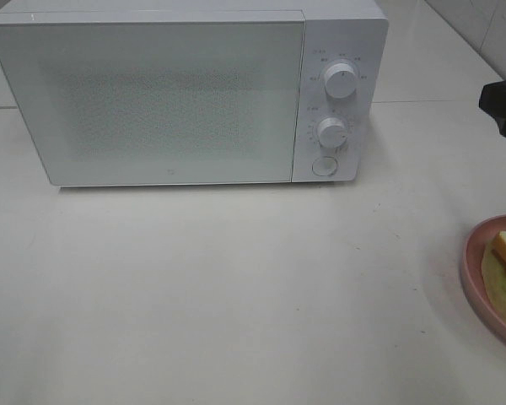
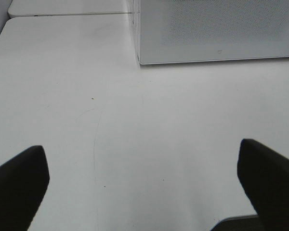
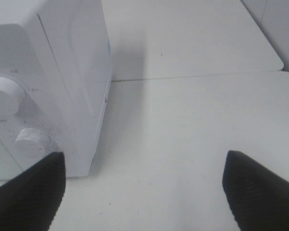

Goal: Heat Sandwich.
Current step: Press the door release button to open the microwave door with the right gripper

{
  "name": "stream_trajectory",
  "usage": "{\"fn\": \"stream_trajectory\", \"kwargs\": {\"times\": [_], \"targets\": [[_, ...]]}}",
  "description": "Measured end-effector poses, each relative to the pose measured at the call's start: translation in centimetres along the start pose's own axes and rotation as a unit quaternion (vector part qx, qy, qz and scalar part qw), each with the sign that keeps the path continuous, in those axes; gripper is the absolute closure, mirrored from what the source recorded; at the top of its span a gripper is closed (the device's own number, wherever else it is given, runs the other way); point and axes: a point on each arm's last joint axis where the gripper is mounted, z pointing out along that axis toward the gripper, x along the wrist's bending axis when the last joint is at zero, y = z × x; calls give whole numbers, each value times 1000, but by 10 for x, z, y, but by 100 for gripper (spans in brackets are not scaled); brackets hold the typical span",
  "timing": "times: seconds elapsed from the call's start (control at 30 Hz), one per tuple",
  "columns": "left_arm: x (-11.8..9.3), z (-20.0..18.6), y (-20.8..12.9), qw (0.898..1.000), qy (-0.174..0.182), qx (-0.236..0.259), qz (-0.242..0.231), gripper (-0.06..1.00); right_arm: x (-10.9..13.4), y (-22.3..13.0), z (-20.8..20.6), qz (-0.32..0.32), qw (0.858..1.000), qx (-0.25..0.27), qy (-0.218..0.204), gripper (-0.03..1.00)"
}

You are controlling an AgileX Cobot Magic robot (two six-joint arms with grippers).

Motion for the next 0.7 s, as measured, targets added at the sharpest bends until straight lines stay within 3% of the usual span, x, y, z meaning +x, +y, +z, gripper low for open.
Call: {"fn": "stream_trajectory", "kwargs": {"times": [0.23,0.47,0.7], "targets": [[0,0,0,1000,0,0,0,-4,-1,-13,12,7,999,-33,-12,12],[0,0,0,1000,0,0,0,-4,34,-27,25,-31,998,-44,29,12],[0,0,0,1000,0,0,0,-4,56,-39,32,-36,998,-49,16,13]]}}
